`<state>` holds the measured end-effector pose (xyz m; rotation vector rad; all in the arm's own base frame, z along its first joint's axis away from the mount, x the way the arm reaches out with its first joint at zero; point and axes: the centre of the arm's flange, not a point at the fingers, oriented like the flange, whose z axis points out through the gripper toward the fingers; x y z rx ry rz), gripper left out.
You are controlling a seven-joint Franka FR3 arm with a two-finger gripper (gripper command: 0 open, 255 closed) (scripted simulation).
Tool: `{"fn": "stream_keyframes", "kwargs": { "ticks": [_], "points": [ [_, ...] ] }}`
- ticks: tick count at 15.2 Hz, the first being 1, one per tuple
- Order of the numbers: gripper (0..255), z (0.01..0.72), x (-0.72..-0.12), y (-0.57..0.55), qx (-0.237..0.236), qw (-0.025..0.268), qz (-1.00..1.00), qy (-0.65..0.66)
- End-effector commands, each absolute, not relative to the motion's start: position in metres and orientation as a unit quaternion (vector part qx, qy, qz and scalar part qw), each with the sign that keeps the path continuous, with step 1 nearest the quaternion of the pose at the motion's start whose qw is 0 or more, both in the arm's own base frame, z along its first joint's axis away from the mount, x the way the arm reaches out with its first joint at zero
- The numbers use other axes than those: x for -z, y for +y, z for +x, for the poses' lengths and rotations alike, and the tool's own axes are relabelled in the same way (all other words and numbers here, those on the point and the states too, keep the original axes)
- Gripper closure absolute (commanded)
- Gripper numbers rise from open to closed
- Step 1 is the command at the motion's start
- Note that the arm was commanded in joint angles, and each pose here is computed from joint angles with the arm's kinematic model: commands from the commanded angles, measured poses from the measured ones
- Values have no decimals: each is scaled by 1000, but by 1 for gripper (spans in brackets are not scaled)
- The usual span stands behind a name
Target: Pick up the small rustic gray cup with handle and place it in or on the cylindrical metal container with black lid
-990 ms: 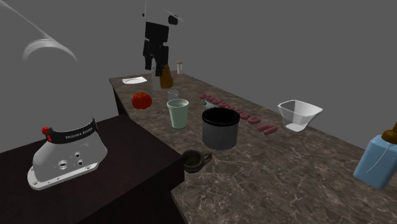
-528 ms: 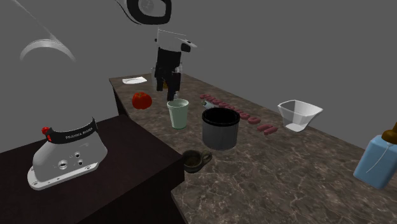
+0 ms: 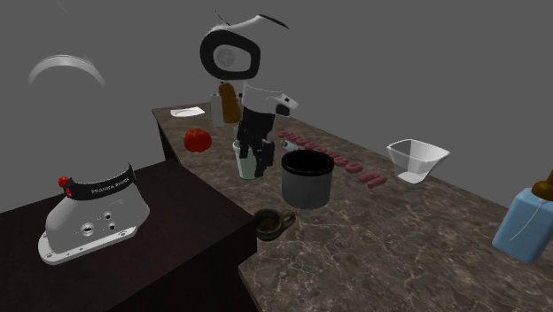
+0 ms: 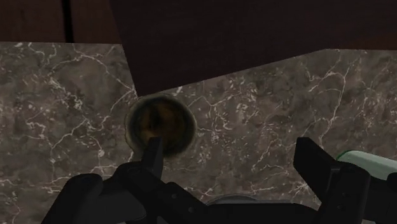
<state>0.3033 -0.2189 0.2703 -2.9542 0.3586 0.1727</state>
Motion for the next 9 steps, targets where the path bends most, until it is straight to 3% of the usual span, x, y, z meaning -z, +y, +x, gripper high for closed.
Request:
{"fn": "stream_keyframes", "kwargs": {
  "ticks": [1,9],
  "points": [
    [0,299,-246,-232,-53,83,-987,126],
    [0,298,-158,-295,-36,99,-983,150]
  ]
}}
